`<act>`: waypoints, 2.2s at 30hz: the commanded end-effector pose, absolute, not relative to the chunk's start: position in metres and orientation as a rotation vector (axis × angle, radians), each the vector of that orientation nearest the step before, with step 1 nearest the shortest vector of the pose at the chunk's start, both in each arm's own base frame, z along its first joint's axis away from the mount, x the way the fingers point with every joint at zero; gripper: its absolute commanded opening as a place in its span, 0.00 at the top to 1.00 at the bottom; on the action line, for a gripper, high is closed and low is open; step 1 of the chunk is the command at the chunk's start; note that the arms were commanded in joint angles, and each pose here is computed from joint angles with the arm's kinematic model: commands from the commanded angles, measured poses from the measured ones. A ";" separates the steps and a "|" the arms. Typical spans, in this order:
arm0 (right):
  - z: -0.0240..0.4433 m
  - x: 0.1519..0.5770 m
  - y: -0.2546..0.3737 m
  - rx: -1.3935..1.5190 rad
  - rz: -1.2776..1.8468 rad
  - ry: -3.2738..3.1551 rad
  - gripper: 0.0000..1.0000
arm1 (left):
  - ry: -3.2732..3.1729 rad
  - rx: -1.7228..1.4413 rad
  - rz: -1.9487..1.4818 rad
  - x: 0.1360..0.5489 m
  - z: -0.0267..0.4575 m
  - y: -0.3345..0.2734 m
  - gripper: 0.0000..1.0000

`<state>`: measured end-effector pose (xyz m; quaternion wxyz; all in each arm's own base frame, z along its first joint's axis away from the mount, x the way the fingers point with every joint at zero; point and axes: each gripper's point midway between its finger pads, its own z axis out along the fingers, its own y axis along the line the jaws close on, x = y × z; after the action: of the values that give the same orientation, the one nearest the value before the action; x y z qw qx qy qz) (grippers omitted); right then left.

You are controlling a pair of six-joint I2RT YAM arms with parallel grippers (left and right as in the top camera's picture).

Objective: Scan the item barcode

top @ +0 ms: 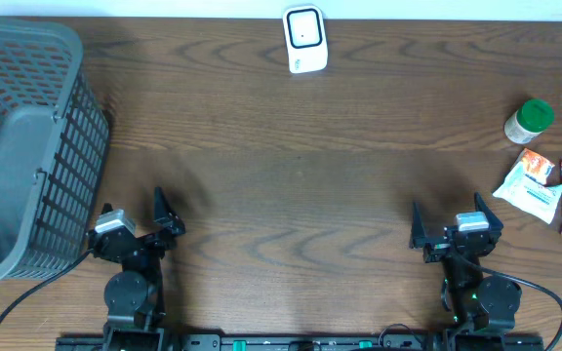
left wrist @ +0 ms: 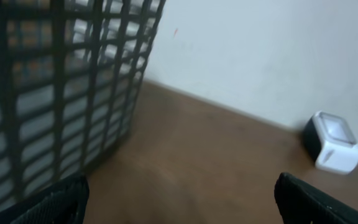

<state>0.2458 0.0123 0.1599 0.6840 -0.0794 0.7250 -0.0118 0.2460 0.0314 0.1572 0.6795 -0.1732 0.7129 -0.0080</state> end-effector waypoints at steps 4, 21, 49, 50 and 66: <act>0.159 0.245 0.014 -0.172 -0.010 1.625 0.01 | 1.690 -0.376 0.006 0.241 0.135 0.031 0.04; 0.159 0.246 0.014 -0.172 -0.010 1.625 0.01 | 1.703 -0.329 0.022 0.242 0.135 0.028 0.04; 0.159 0.246 0.014 -0.171 -0.010 1.626 0.01 | 1.703 -0.329 0.022 0.242 0.135 0.028 0.04; 0.159 0.246 0.014 -0.171 -0.010 1.626 0.01 | 1.703 -0.329 0.022 0.242 0.135 0.028 0.04; 0.159 0.246 0.014 -0.171 -0.010 1.626 0.01 | 1.702 -0.329 0.021 0.242 0.135 0.028 0.04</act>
<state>0.2459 0.0122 0.1598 0.6840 -0.0793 0.7251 -0.0119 0.2428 0.0279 0.1512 0.6650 -0.1535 0.7309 -0.0023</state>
